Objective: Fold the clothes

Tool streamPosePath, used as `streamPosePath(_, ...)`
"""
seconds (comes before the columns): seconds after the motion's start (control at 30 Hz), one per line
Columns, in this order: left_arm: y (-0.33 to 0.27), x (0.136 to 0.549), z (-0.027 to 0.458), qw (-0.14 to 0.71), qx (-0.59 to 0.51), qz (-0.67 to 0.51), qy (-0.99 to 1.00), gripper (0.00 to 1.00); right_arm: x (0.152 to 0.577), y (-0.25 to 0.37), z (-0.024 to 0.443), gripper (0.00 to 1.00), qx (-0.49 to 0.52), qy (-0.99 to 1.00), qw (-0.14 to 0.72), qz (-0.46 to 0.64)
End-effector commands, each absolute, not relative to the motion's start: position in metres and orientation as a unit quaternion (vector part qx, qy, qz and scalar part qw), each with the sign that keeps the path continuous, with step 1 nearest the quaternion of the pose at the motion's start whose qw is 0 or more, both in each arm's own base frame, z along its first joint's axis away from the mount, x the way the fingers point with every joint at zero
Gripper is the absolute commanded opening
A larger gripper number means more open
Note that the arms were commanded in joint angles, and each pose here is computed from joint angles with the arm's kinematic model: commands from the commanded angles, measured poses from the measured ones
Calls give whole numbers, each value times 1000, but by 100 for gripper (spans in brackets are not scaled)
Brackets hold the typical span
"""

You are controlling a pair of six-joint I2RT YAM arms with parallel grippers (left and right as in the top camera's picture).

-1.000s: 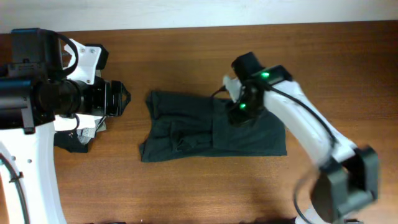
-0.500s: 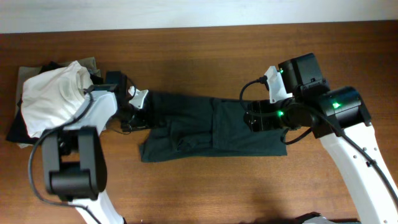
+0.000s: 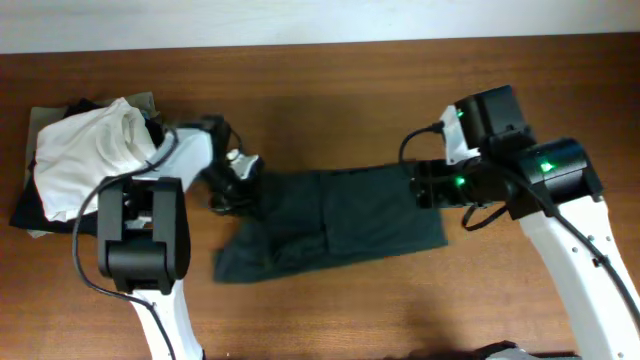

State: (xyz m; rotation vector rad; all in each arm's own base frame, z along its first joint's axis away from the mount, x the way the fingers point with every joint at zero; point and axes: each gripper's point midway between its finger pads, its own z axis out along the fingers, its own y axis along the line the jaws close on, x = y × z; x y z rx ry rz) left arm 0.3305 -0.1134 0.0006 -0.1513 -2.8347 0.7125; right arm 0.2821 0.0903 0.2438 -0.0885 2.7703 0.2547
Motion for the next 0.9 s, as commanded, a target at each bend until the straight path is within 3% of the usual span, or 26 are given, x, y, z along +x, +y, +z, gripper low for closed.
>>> streamPosePath(0.0, -52, 365, 65, 73, -64, 125, -987, 1, 292, 50, 246, 75, 33, 979, 192, 58)
streamPosePath(0.13, -117, 375, 133, 28, -105, 161, -981, 1, 298, 0, 247, 76, 116, 972, 198, 42)
streamPosePath(0.37, -261, 318, 122, 43, -179, 151, -971, 0, 303, -22, 240, 76, 143, 970, 193, 19)
streamPosePath(0.43, -296, 307, 120, 21, -194, 150, -969, 5, 307, -23, 230, 77, 144, 974, 177, 17)
streamPosePath(0.5, -307, 304, 112, 9, -197, 123, -973, 17, 311, -23, 219, 77, 144, 977, 157, 16)
streamPosePath(0.57, -321, 294, 91, 26, -199, 110, -973, 17, 312, -23, 198, 75, 147, 982, 116, 13)
streamPosePath(0.6, -323, 292, 86, 31, -202, 110, -973, 17, 310, -20, 181, 69, 147, 985, 88, 20)
streamPosePath(0.63, -323, 292, 83, 34, -201, 108, -973, 17, 306, -15, 161, 54, 147, 987, 53, 31)
streamPosePath(0.67, -323, 292, 83, 34, -201, 108, -973, 13, 300, -11, 136, 27, 148, 988, 14, 40)
streamPosePath(0.7, -323, 292, 83, 33, -201, 108, -973, 10, 295, -4, 110, 17, 150, 987, -21, 56)
streamPosePath(0.87, -315, 298, 83, 37, -190, 106, -975, 5, 273, 49, 12, 17, 135, 964, -100, 206)
